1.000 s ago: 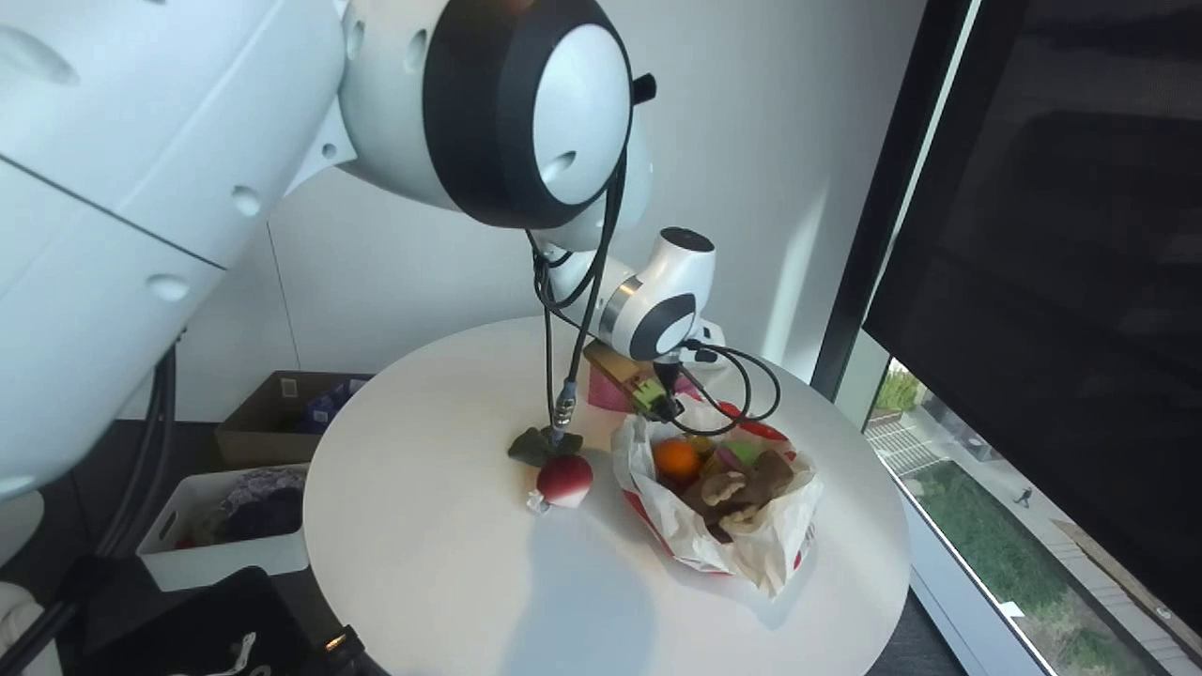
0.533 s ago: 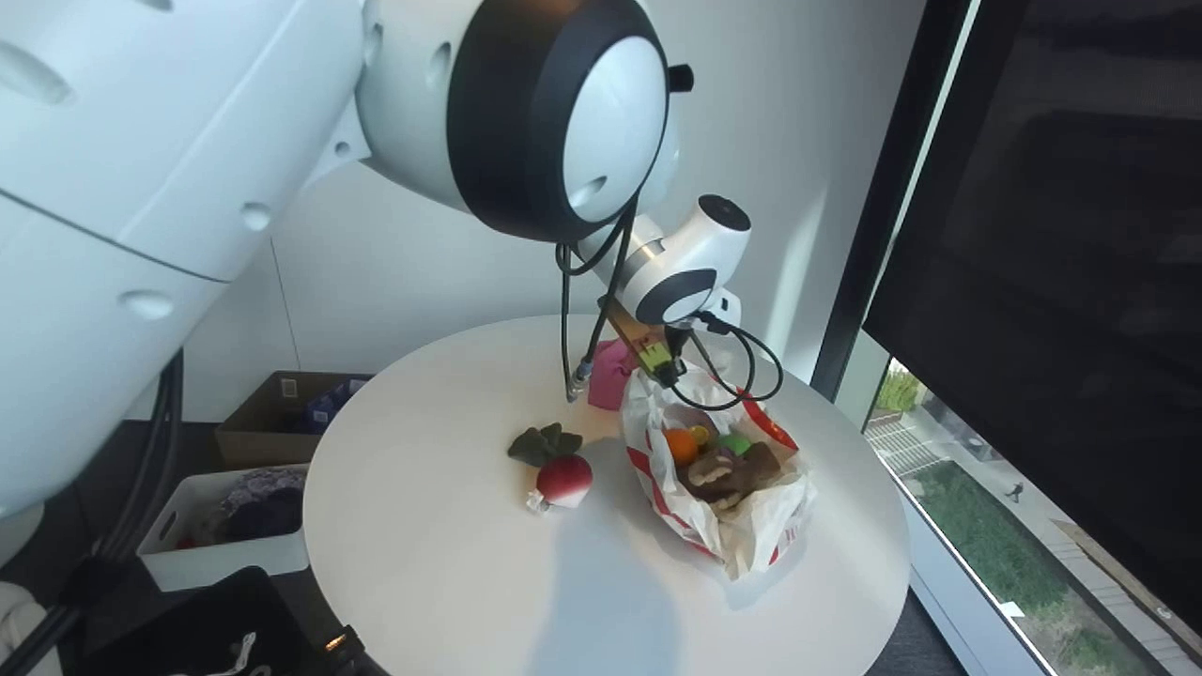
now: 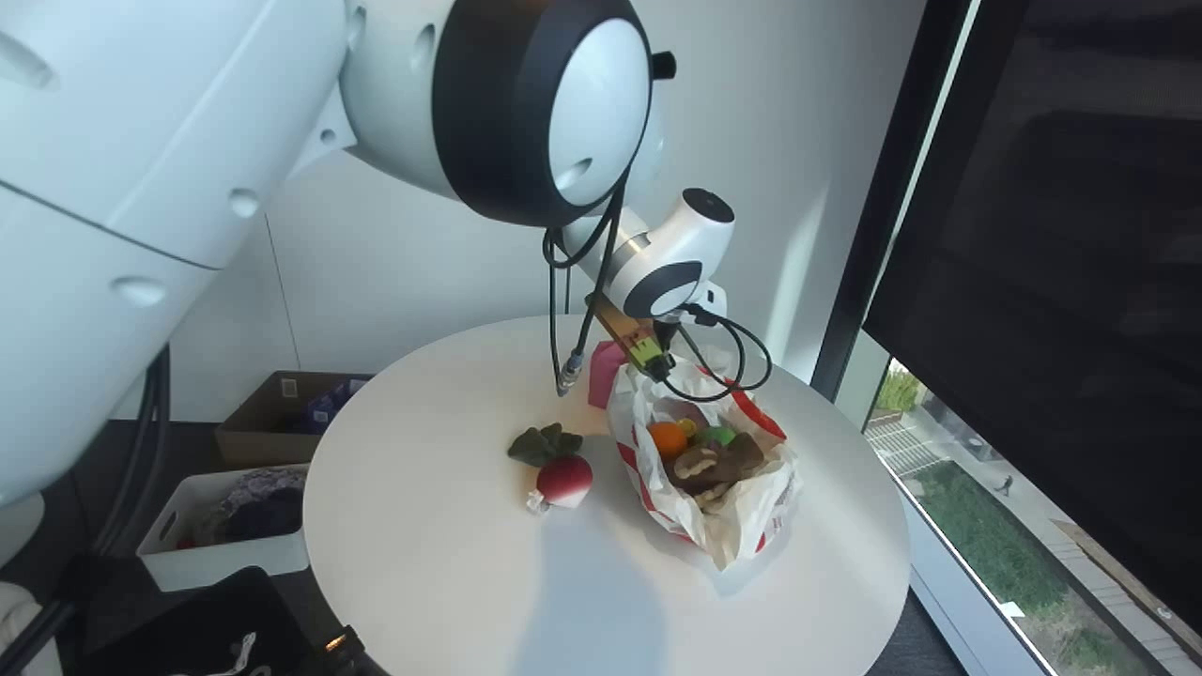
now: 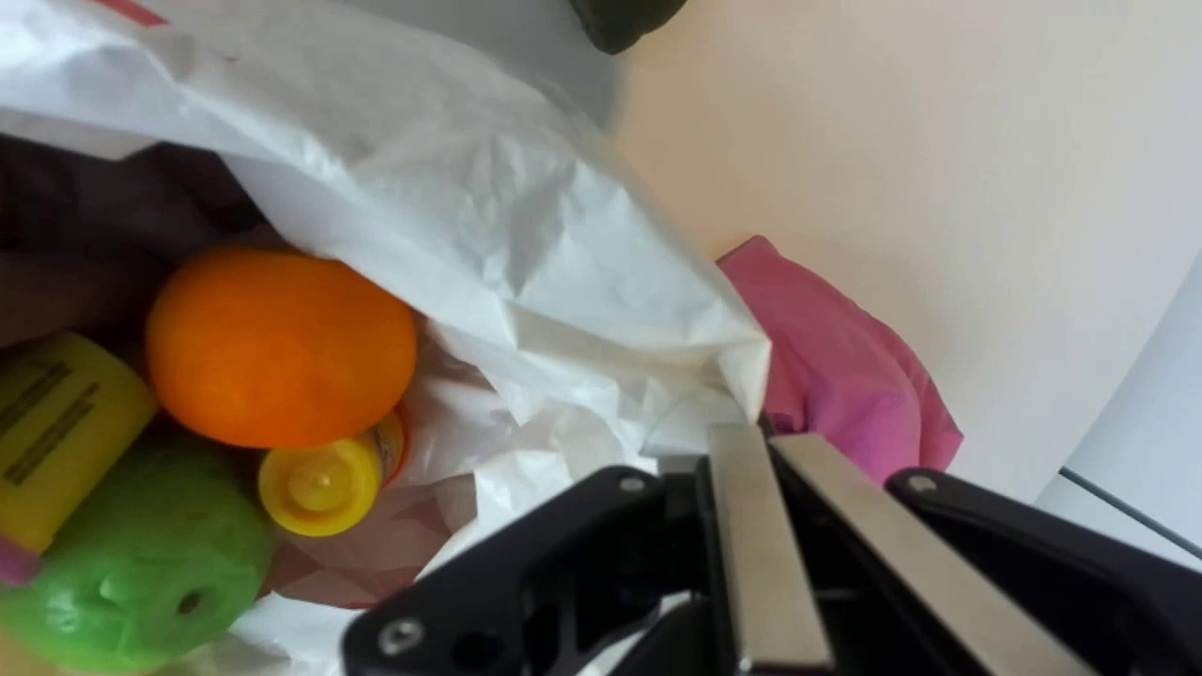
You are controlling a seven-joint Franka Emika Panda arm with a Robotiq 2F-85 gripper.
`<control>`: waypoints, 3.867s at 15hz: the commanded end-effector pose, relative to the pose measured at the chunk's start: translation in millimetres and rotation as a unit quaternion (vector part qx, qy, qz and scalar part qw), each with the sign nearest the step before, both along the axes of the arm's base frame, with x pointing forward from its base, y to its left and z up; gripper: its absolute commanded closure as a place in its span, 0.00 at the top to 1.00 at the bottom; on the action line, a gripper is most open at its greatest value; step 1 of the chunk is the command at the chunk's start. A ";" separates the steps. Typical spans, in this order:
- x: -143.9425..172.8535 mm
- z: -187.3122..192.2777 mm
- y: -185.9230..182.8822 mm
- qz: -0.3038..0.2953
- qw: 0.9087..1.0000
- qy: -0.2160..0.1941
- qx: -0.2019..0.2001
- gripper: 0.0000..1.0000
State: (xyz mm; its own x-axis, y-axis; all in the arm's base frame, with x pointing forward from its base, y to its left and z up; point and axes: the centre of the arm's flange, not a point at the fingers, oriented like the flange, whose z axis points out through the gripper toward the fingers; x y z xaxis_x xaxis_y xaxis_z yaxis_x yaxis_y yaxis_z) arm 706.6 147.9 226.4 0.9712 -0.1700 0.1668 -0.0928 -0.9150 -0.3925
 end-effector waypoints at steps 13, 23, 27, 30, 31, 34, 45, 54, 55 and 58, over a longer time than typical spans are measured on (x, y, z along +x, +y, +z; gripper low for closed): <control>-23.6 37.5 12.7 0.042 0.973 0.018 -0.225 0.72; -50.7 93.3 57.0 0.107 0.950 0.022 -0.293 1.00; -54.6 88.9 81.2 0.136 0.952 0.003 -0.275 1.00; -65.8 75.6 90.7 0.159 0.948 0.030 -0.273 1.00; -72.9 72.2 92.5 0.172 0.948 0.040 -0.266 1.00; -95.6 66.1 99.6 0.222 0.945 0.042 -0.236 1.00; -157.4 -51.6 74.4 0.356 0.901 0.023 -0.247 1.00; -172.0 -112.6 53.0 0.394 0.877 -0.040 -0.272 1.00; -172.9 -114.6 50.5 0.401 0.871 -0.055 -0.278 1.00; -172.0 -121.1 44.6 0.416 0.857 -0.076 -0.293 1.00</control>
State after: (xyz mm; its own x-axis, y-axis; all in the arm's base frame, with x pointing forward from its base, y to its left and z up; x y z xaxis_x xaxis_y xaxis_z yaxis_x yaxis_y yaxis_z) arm 540.1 194.9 112.4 0.7189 0.6891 0.0913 0.6720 -0.7226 0.1623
